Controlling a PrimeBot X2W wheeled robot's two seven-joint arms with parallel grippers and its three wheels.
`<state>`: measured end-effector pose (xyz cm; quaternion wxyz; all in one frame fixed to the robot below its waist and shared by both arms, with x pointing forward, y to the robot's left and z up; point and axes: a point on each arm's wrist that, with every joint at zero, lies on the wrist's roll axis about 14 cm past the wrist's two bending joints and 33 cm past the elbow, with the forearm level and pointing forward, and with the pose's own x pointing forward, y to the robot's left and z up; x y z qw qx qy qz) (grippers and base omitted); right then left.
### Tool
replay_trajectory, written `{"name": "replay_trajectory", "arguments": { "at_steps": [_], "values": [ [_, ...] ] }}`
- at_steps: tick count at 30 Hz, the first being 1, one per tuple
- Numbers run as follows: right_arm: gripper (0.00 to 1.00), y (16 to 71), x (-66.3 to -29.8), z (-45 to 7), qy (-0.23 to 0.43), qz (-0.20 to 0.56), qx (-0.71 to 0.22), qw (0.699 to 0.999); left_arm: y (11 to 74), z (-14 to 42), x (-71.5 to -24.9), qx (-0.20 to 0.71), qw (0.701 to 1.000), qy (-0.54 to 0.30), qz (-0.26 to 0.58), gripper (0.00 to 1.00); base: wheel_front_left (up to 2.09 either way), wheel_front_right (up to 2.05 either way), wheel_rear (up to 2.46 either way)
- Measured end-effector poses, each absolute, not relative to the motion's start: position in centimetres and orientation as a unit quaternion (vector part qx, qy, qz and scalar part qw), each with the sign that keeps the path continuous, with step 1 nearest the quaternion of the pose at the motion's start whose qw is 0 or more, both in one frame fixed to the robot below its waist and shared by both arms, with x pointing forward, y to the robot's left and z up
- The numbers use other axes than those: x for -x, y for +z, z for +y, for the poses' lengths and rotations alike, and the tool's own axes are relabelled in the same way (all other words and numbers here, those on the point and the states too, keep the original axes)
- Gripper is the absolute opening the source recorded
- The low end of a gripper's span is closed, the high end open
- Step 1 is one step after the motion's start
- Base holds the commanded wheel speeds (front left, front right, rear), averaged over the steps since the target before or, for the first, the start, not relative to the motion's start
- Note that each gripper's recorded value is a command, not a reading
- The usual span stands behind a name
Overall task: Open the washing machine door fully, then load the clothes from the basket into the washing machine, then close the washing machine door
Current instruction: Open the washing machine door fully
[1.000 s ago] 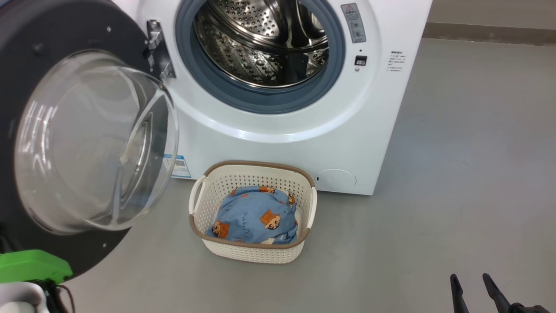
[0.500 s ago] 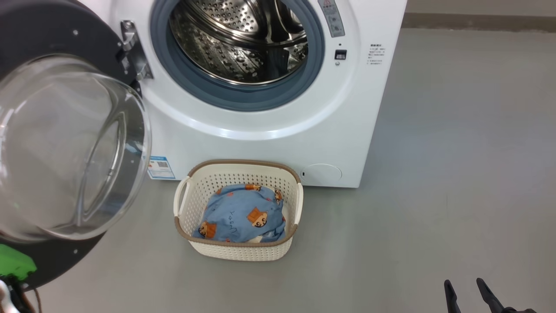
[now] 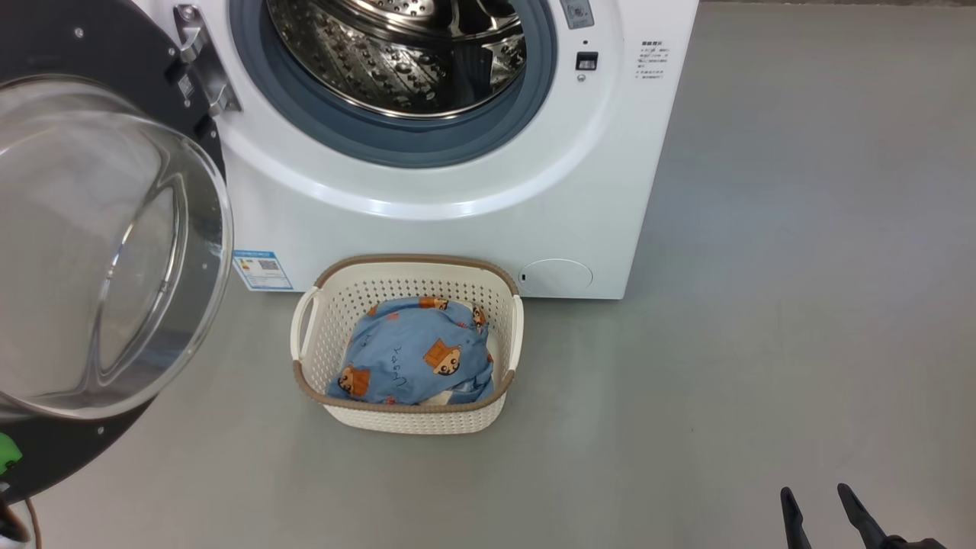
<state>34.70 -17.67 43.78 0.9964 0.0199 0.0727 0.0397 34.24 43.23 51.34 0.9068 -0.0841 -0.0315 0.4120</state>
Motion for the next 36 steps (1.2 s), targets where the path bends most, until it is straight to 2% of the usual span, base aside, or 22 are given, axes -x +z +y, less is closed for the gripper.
{"name": "replay_trajectory", "arguments": {
  "at_steps": [8, 18, 20, 22, 23, 24, 25, 36],
  "values": [
    [1.0, 44.1, -34.9, -17.1, 0.049, 0.067, -0.022, 0.996, 52.6, 43.0, -33.7, 0.112, 0.901, 0.415, -0.064, 0.0, 0.0, 0.0, 0.0],
    [1.0, 45.5, -35.1, -16.0, 0.061, 0.045, -0.042, 0.996, 56.0, 41.0, -32.7, 0.155, 0.904, 0.37, -0.145, 0.02, 0.0, 0.0, 0.0],
    [1.0, 45.8, -35.1, -15.9, 0.062, 0.04, -0.044, 0.996, 56.7, 40.5, -32.4, 0.152, 0.908, 0.357, -0.159, 0.21, 0.0, 0.0, 0.0],
    [1.0, 46.0, -35.1, -15.9, 0.062, 0.037, -0.046, 0.996, 57.5, 39.8, -32.4, 0.148, 0.912, 0.342, -0.172, 0.47, 0.0, 0.0, 0.0],
    [1.0, 46.1, -35.2, -15.9, 0.062, 0.036, -0.047, 0.996, 58.0, 39.4, -32.4, 0.142, 0.915, 0.332, -0.178, 0.66, 0.0, 0.0, 0.0],
    [1.0, 46.3, -35.3, -15.9, 0.061, 0.033, -0.047, 0.996, 58.4, 38.9, -32.5, 0.137, 0.919, 0.322, -0.183, 0.93, 0.0, 0.0, 0.0],
    [1.0, 46.4, -35.4, -15.9, 0.061, 0.03, -0.047, 0.997, 58.6, 38.3, -32.7, 0.134, 0.922, 0.31, -0.187, 1.0, 0.0, 0.0, 0.0],
    [1.0, 47.2, -35.1, -17.0, 0.044, 0.017, -0.045, 0.998, 58.5, 29.0, -34.6, 0.147, 0.957, 0.172, -0.18, 1.0, 0.0, 0.0, 0.0]
  ]
}}
